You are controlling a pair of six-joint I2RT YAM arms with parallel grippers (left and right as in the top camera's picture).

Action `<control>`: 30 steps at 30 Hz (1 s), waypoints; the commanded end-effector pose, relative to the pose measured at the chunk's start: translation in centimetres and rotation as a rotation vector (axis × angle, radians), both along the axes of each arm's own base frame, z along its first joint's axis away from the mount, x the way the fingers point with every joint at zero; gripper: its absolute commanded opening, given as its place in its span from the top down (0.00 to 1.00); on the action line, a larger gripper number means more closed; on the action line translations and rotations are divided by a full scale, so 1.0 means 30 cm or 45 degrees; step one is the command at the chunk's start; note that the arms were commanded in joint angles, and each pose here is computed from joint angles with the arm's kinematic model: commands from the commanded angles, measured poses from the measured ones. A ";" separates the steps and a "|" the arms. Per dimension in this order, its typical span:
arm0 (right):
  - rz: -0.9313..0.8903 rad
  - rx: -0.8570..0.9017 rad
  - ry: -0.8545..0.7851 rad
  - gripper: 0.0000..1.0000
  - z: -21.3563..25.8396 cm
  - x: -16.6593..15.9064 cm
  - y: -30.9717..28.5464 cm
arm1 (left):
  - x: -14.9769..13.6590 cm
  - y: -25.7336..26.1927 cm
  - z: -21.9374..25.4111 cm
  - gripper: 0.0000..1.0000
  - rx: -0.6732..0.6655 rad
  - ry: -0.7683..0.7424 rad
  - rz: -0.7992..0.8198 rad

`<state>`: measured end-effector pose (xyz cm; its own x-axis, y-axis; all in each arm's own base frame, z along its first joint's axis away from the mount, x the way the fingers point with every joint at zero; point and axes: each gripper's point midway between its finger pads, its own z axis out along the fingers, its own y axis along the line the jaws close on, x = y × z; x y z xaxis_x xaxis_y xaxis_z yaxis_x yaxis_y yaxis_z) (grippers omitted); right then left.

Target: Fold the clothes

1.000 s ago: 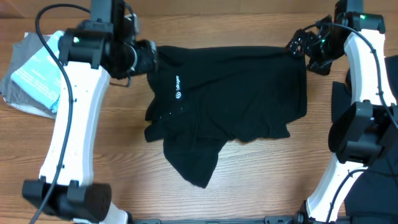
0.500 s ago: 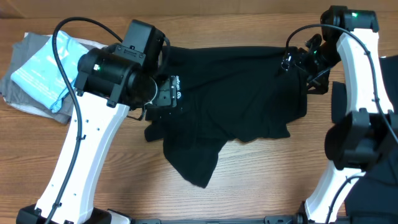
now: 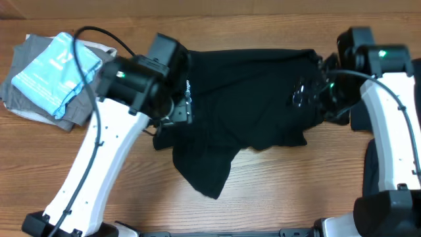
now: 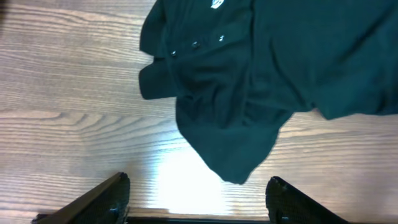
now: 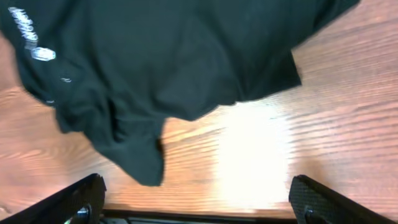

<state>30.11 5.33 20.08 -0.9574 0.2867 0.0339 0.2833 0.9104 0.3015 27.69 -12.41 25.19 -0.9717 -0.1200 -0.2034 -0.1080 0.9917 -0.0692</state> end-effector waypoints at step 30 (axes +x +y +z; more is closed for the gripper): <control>-0.251 -0.077 -0.013 0.25 -0.611 -0.046 -0.122 | -0.070 -0.093 -0.557 0.23 -0.042 0.166 -0.106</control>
<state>28.70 1.62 1.73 -0.8922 0.4516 0.0118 0.4411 0.8654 0.2378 25.78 -15.05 8.30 -0.9959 -0.0598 -0.0684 -0.0543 0.9953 -0.0797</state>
